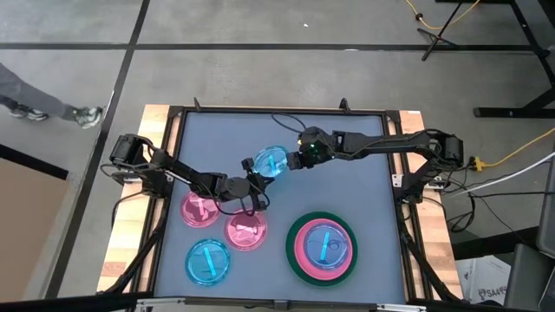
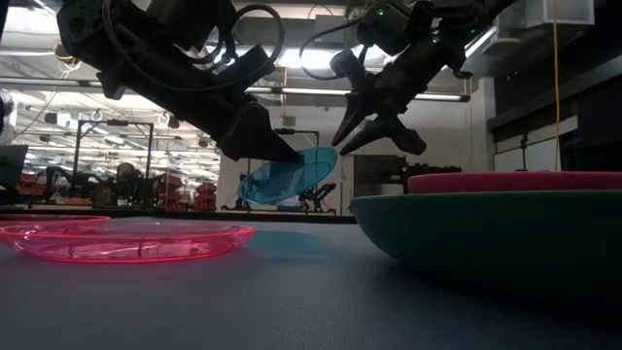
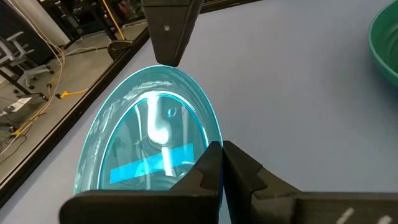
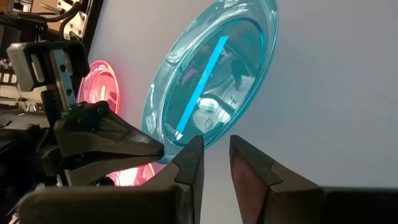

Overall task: Stack plastic plates
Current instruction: Stack the top blue plate on top of the blue plate

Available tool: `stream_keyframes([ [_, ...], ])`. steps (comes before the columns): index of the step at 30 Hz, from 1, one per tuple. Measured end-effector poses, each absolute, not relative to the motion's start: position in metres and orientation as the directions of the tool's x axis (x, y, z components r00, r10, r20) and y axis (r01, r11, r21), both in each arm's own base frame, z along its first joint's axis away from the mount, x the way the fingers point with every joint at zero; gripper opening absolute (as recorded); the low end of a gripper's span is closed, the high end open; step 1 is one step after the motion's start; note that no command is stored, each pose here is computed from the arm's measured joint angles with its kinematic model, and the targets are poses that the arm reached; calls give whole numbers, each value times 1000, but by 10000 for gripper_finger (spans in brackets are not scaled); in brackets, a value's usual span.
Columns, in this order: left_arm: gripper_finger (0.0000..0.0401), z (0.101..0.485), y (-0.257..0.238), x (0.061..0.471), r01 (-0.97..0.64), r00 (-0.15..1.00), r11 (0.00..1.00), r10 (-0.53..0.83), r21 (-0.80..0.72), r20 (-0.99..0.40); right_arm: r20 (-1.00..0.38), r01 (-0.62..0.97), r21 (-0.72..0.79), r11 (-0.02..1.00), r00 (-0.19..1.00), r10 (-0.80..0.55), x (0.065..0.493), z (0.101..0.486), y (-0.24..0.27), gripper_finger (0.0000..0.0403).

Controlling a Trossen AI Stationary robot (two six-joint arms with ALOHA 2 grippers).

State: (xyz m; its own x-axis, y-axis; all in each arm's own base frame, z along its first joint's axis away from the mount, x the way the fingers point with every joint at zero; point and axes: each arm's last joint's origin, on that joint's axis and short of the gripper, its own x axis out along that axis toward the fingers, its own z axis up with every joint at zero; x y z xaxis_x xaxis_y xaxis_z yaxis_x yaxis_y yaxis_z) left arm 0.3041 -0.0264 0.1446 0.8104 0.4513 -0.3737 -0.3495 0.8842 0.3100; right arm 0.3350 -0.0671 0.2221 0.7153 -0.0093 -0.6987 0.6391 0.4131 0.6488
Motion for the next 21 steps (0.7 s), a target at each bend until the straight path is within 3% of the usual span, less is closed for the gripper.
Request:
stream_keyframes([
  [10, 0, 145, -26, 304, -349, 811, 884, 451, 310, -374, -699, 659, 670, 343, 715, -9, 335, 222, -67, 69],
  [21, 0, 145, -26, 304, -349, 811, 885, 451, 309, -374, -699, 660, 670, 340, 715, -10, 335, 222, -67, 69],
])
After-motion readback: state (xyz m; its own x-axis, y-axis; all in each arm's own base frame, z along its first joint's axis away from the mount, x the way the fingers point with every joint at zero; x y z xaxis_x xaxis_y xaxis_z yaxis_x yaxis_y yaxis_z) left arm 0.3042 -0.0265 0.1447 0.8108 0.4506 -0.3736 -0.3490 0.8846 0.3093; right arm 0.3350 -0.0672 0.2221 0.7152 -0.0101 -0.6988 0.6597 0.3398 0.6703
